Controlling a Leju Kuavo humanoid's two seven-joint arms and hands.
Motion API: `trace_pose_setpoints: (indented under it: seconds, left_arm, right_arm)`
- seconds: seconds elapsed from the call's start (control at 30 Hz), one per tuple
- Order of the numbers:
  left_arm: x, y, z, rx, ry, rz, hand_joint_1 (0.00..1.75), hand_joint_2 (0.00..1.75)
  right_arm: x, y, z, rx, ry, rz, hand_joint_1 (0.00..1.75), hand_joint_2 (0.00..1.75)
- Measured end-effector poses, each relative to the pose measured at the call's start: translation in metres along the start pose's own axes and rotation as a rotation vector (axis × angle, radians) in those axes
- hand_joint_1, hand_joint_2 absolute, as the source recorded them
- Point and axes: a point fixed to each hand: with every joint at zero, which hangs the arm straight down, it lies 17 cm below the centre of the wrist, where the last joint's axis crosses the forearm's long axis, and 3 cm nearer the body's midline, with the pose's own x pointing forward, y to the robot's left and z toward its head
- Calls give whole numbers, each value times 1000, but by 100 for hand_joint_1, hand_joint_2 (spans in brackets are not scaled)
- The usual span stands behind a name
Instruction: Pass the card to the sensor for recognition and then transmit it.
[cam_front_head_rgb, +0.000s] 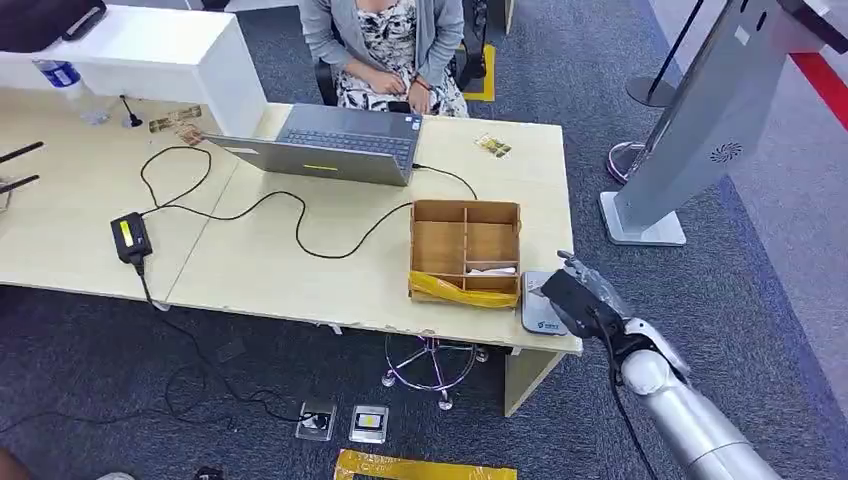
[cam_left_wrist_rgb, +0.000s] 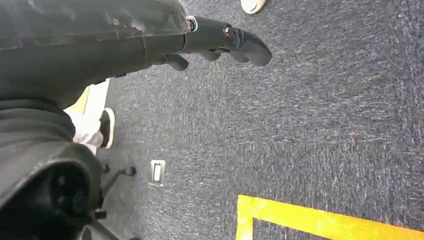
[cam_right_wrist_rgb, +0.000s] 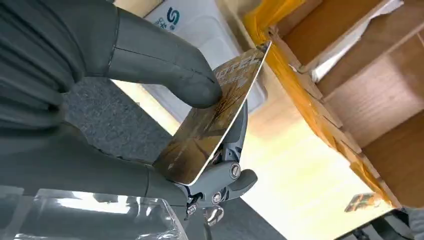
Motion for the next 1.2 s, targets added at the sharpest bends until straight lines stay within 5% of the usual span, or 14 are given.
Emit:
trace_pose_setpoints:
  seconds: [1.2]
  left_arm:
    - [1, 6, -1, 12, -12, 1, 0, 0]
  right_arm:
    - [-41, -31, -1, -49, 89, 36, 175, 175]
